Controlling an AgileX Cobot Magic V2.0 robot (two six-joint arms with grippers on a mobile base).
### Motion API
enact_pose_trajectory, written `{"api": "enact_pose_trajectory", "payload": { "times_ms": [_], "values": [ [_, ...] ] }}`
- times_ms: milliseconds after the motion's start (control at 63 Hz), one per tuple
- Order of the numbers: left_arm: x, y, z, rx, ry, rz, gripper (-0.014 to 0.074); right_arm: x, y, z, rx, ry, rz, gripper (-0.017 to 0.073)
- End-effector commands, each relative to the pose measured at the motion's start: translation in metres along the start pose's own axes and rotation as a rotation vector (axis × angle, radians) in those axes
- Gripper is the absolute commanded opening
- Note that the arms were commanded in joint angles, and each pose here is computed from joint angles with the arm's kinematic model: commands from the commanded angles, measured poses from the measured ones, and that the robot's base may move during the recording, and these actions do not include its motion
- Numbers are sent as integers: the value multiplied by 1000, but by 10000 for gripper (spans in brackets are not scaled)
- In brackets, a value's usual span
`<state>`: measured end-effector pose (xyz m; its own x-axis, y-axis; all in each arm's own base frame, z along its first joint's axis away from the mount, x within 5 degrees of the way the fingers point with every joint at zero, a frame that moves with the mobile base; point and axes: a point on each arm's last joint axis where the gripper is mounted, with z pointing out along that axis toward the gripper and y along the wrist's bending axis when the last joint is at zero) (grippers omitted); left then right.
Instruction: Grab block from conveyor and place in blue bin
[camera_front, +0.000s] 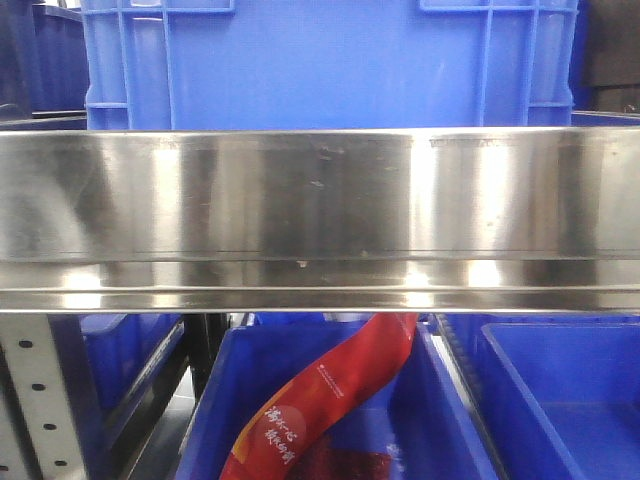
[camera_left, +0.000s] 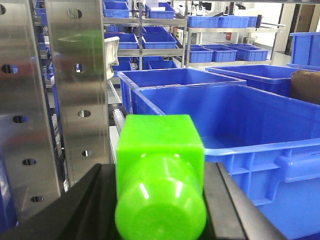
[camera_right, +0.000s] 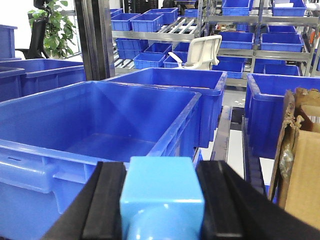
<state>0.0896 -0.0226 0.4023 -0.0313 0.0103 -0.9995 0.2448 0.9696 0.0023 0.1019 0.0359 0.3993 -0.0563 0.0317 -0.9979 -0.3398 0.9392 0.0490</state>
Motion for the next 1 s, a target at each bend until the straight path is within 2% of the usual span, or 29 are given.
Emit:
{"api": "enact_pose_trajectory", "payload": {
  "times_ms": [0,254,555,984],
  "values": [
    [-4,-1,-2,6,-31,-6,-111,-2,0,-1,-1,-18,-5,-167],
    [-4,-1,-2,6,-34,-6,-111,-2,0,-1,-1,-18,-5,-167],
    [-14,0,-3,3,-137,-7,-111,-2,0,-1,-1,-18,-5,-167],
    [-12,0,-1,6,-115,-13,-111,-11,-1,-1,13,-119,-5,-167]
  ]
}}
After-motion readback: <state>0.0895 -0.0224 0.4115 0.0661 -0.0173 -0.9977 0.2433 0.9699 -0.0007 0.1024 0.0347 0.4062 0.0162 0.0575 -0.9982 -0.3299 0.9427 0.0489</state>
